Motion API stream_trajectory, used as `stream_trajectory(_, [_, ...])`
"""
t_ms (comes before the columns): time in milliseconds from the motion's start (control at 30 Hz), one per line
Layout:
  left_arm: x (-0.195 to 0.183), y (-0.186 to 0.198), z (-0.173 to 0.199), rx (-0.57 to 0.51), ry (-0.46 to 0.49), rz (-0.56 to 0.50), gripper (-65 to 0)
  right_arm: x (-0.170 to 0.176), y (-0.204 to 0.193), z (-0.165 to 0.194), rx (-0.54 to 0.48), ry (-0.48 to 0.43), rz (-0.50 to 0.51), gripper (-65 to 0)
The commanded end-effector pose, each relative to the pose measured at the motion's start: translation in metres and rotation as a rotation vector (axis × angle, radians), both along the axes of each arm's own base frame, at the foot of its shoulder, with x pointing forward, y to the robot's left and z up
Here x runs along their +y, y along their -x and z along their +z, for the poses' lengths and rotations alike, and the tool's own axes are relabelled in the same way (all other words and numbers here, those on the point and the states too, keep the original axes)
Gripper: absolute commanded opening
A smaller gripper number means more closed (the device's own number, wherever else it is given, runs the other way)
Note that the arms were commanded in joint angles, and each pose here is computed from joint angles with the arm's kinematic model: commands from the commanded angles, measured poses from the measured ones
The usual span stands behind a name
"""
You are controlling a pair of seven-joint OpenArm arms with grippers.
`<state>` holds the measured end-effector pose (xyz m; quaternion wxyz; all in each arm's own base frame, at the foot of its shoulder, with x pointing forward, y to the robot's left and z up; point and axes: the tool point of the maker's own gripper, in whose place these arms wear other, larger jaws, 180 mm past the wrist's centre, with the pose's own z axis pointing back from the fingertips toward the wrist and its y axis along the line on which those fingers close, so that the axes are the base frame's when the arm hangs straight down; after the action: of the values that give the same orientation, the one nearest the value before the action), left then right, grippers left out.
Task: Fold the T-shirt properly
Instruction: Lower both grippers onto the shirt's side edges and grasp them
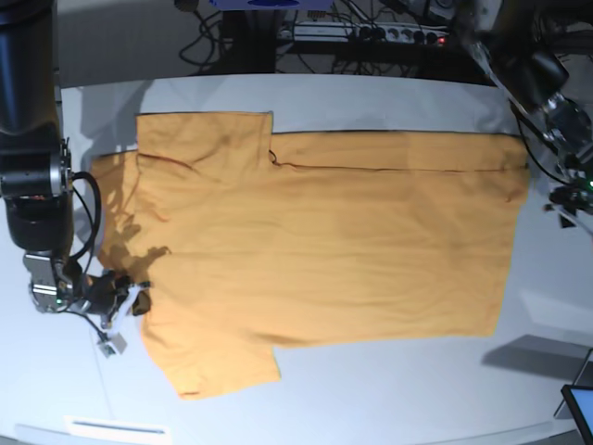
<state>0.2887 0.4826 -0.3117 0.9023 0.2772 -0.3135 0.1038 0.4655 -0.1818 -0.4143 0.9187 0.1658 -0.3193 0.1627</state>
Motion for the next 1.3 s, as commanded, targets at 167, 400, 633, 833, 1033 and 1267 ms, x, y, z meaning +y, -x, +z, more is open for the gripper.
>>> stream_trajectory(167, [0.007, -0.054, 0.04, -0.074, -0.022, -0.107, -27.0, -0.003, -0.007, 0.009, -0.019, 0.01, 0.004, -64.4])
stream_trajectory(400, [-0.015, -0.099, 0.011, -0.08, 0.155, -0.173, -27.0, -0.003, 0.001, -0.001, 0.001, 0.011, 0.005, -64.6])
stream_trajectory(633, [-0.029, -0.142, 0.003, -0.184, 0.31, -0.198, -27.0, -0.004, 0.003, -0.003, 0.006, 0.016, 0.008, -64.6])
stream_trajectory(833, [-0.04, -0.181, 0.023, -0.316, 0.41, -0.219, -27.0, -0.005, 0.006, -0.005, 0.013, 0.018, 0.007, -64.6])
stream_trajectory(1033, [-0.05, -0.194, 0.022, -0.378, 0.477, -0.23, -27.0, -0.006, 0.011, -0.011, 0.025, 0.019, 0.006, -64.7])
stream_trajectory(1267, [-0.065, -0.19, -0.006, -0.37, 0.492, -0.204, -27.0, -0.007, 0.012, -0.011, 0.025, 0.022, 0.006, -64.7])
